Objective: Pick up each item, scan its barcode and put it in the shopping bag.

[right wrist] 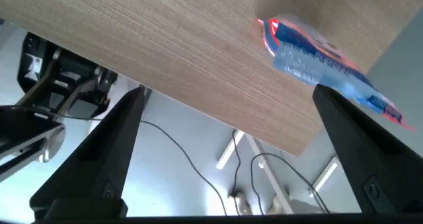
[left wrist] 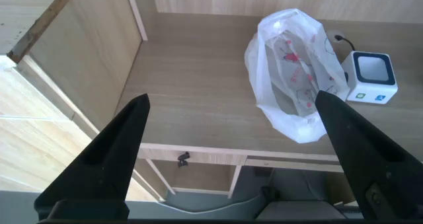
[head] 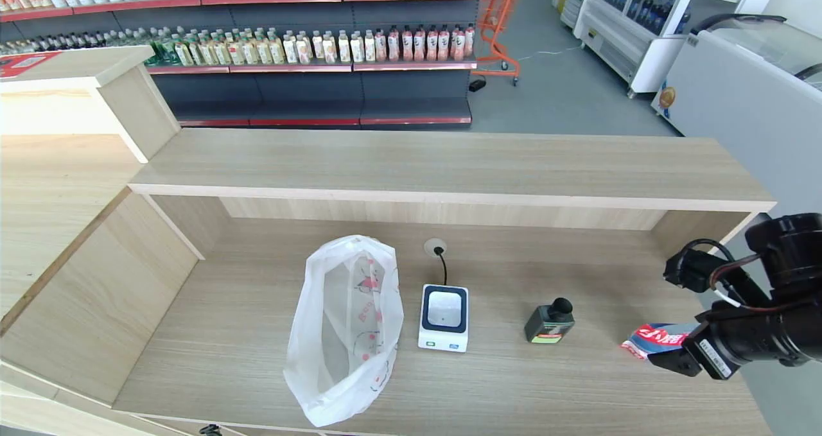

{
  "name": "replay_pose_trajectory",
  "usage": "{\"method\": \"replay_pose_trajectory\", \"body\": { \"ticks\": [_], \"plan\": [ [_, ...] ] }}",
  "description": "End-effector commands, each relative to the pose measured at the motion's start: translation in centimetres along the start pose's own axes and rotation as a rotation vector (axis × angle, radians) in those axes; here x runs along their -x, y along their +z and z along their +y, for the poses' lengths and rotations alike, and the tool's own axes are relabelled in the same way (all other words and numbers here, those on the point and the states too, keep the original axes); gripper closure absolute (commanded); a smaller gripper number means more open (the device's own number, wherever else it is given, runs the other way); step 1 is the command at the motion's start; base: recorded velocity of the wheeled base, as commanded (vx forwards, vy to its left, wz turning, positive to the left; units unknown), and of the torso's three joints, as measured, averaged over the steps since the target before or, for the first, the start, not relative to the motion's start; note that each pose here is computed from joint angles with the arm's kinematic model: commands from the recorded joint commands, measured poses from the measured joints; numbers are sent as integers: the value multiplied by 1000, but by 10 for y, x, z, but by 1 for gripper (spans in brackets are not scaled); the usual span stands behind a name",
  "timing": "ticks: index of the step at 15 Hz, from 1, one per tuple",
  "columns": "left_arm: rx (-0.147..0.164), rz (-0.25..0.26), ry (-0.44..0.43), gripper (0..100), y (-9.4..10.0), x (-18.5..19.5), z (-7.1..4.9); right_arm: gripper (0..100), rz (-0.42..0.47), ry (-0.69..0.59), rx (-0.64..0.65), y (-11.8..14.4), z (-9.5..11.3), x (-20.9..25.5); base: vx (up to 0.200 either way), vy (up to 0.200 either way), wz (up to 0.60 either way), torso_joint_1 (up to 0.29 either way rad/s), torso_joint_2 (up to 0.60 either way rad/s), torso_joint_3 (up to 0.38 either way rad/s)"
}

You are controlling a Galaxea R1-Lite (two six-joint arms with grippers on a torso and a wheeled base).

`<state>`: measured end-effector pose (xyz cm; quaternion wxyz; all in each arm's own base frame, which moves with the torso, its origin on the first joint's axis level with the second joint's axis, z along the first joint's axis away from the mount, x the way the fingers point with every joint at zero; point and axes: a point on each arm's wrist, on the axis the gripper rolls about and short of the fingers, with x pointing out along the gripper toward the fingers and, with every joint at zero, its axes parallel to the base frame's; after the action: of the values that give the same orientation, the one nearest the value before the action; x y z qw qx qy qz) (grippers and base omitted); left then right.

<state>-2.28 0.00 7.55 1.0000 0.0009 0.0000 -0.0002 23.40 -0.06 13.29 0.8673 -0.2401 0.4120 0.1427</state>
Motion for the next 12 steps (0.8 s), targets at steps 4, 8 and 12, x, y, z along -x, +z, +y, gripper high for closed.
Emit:
{"method": "replay_pose_trajectory", "body": {
  "ticks": [4, 8, 12],
  "plan": [
    [0, 0, 0, 0, 0, 0, 0, 0, -23, 187, 186, 10, -2, -87, 0, 0, 0, 0, 0, 0],
    [0, 0, 0, 0, 0, 0, 0, 0, -118, 245, 249, 24, 15, -131, 0, 0, 0, 0, 0, 0],
    [0, 0, 0, 0, 0, 0, 0, 0, -206, 230, 301, 36, 30, -168, 0, 0, 0, 0, 0, 0]
  ]
}}
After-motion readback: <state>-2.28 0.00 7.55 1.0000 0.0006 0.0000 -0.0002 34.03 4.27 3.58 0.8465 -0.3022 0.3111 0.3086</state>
